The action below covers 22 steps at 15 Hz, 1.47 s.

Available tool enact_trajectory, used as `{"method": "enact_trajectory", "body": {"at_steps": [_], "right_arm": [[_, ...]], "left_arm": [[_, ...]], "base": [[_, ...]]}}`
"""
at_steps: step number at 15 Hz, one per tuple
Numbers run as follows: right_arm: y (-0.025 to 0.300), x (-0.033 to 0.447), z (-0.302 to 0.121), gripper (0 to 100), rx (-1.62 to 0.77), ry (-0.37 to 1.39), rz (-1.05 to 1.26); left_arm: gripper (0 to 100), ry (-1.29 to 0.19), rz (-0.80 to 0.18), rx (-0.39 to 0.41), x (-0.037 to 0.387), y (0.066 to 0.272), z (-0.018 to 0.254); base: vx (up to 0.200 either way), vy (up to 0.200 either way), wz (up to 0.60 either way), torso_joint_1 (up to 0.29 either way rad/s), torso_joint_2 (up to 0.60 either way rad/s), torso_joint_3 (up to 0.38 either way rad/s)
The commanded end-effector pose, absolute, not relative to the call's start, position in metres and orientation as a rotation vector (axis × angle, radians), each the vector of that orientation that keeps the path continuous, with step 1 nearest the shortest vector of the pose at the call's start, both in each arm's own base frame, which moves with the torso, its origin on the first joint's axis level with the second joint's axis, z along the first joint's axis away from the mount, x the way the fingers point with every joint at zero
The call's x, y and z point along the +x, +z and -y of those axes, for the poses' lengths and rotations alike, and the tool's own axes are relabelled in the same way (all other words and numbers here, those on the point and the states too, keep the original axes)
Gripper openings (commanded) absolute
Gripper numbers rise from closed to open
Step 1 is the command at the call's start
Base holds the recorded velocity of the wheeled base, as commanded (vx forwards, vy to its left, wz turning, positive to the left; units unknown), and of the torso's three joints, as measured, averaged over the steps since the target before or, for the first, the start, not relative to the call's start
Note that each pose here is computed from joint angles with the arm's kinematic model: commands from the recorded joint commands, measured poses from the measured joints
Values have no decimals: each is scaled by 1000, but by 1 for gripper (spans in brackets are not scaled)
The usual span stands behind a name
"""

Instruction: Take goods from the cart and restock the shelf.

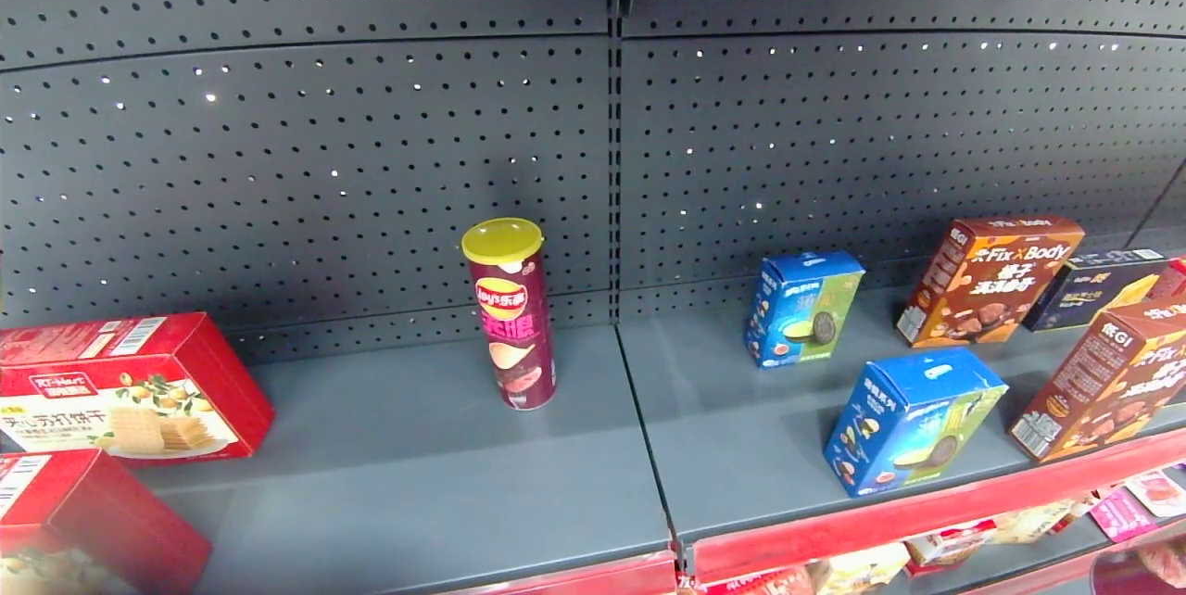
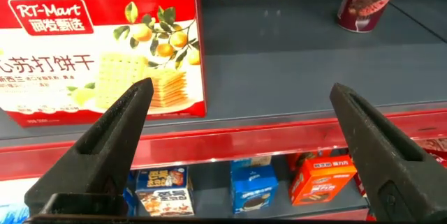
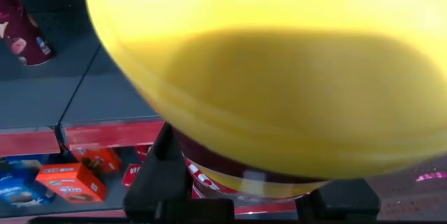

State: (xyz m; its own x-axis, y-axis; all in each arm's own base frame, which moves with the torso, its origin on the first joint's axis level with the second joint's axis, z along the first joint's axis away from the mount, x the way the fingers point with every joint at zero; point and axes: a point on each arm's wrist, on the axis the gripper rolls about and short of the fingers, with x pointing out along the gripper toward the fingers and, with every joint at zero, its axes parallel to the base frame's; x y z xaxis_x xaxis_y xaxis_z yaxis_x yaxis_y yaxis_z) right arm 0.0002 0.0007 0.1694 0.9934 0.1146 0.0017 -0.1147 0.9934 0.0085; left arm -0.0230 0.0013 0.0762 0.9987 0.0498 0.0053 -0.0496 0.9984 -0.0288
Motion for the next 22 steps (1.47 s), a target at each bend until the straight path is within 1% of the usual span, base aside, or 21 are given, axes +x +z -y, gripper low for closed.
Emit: {"method": "enact_trajectory", "body": {"at_steps": [1,3,6,7,8,9,10,11,12,13,14,15,16,17,18,19,20,21,22], "right_arm": [[173,5,-1,0,7,123,-14],[172,7,-1,0,7,127,-31],[168,9,-2,0,3,124,-54],[169,9,-2,0,3,123,-52],[173,10,-2,0,3,121,-51],[174,11,-2,0,3,121,-60],[173,11,-2,0,-1,120,-69],[173,12,-2,0,-9,115,-75],[174,11,-1,0,-27,108,-72],[175,11,-1,0,-28,107,-69],[177,11,-1,0,-28,102,-66],[178,11,-1,0,-28,96,-69],[179,10,-1,0,-28,93,-69],[180,7,-1,0,-28,96,-72],[181,6,-1,0,-28,96,-74],[181,6,-1,0,-28,96,-75],[183,6,-1,0,-28,98,-69],[183,6,-1,0,-28,99,-69],[183,6,-1,0,-30,102,-72]], "left_arm": [[100,46,4,-26,-23,76,-1],[100,0,2,0,-23,76,0],[100,-12,2,17,-23,76,0],[100,-53,22,74,-24,82,1],[100,-203,-34,223,-17,119,4],[100,-286,-103,277,3,158,6],[100,-314,-124,290,18,180,6],[100,-395,-187,282,45,198,9],[100,-530,-195,280,60,211,16],[100,-604,-233,283,72,214,24],[100,-655,-274,283,82,212,30],[100,-673,-329,274,94,208,36],[100,-676,-350,264,99,208,38],[100,-589,-412,242,115,206,41],[100,-519,-426,225,124,206,44],[100,-529,-418,200,127,207,46],[100,-632,-406,32,138,212,62],[100,-648,-422,-46,145,213,68],[100,-651,-431,-51,147,212,69]], "base": [[0,0,0,0,0,0],[0,0,0,0,0,0],[0,0,0,0,0,0],[0,0,0,0,0,0],[0,0,0,0,0,0],[0,0,0,0,0,0],[0,0,0,0,0,0],[0,0,0,0,0,0],[0,0,0,0,0,0],[0,0,0,0,0,0],[0,0,0,0,0,0],[0,0,0,0,0,0],[0,0,0,0,0,0],[0,0,0,0,0,0],[0,0,0,0,0,0],[0,0,0,0,0,0],[0,0,0,0,0,0],[0,0,0,0,0,0],[0,0,0,0,0,0]]}}
